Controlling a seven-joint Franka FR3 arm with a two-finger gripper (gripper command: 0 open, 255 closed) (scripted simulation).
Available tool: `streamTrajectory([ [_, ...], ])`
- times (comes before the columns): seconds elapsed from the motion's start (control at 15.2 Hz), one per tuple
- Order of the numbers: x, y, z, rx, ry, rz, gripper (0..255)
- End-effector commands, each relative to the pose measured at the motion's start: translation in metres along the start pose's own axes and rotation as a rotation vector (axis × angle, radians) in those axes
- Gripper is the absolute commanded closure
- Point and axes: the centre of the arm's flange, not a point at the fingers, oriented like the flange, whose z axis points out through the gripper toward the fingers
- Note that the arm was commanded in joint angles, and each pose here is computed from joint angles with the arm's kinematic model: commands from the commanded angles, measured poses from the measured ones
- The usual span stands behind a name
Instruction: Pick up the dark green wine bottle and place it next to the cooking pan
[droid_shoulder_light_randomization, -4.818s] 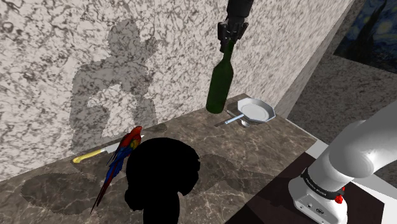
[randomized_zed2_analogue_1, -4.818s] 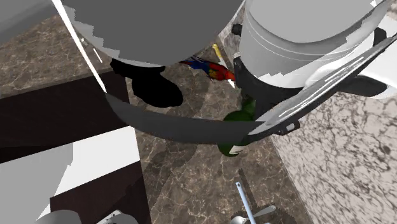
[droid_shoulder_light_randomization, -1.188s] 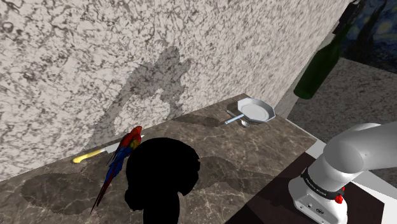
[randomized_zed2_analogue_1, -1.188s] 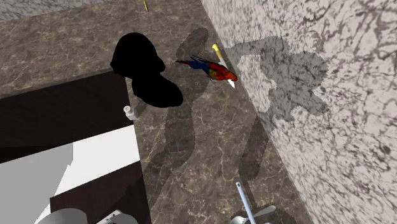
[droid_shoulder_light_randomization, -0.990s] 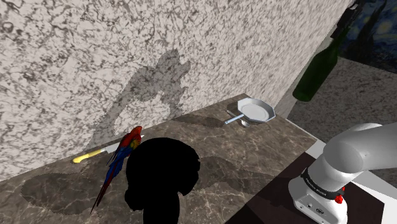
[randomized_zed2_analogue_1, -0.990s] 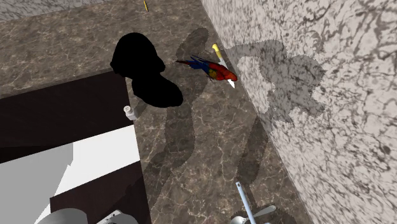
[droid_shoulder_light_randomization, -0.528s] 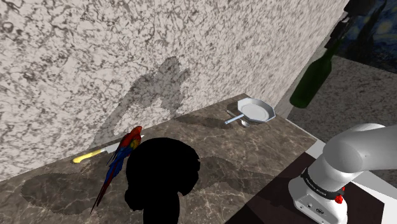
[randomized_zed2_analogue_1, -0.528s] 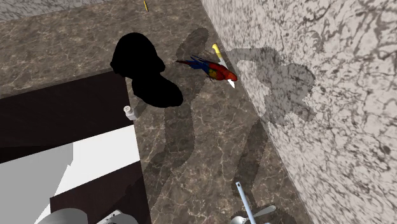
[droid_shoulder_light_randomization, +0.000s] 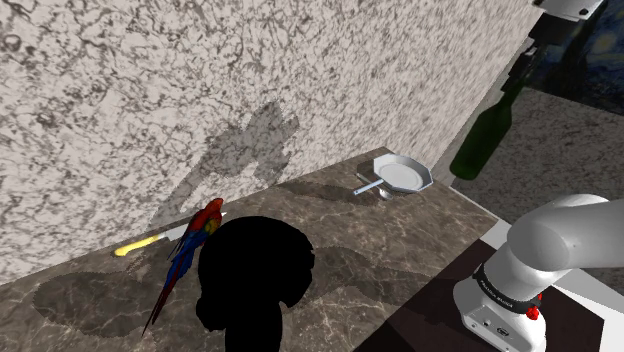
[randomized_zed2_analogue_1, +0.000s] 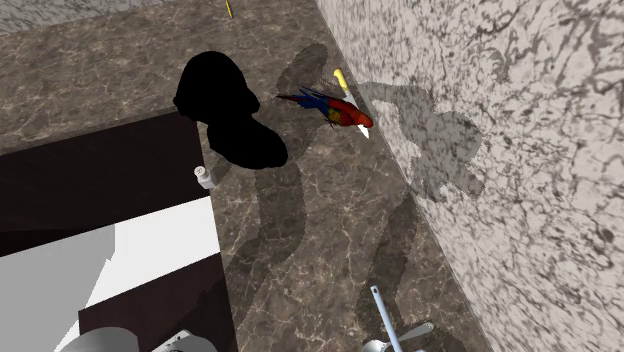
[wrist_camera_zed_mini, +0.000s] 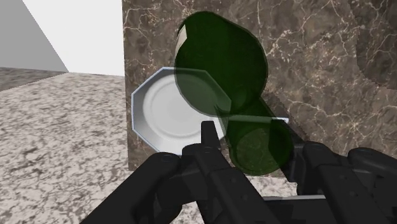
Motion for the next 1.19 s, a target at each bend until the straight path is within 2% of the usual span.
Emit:
streamTrajectory([
  [0.0,-0.003,0.001,0.01,-0.001,0.001,0.0,255],
  [1.12,-0.014,0.001,0.099,-0.001,0.001,0.0,255],
])
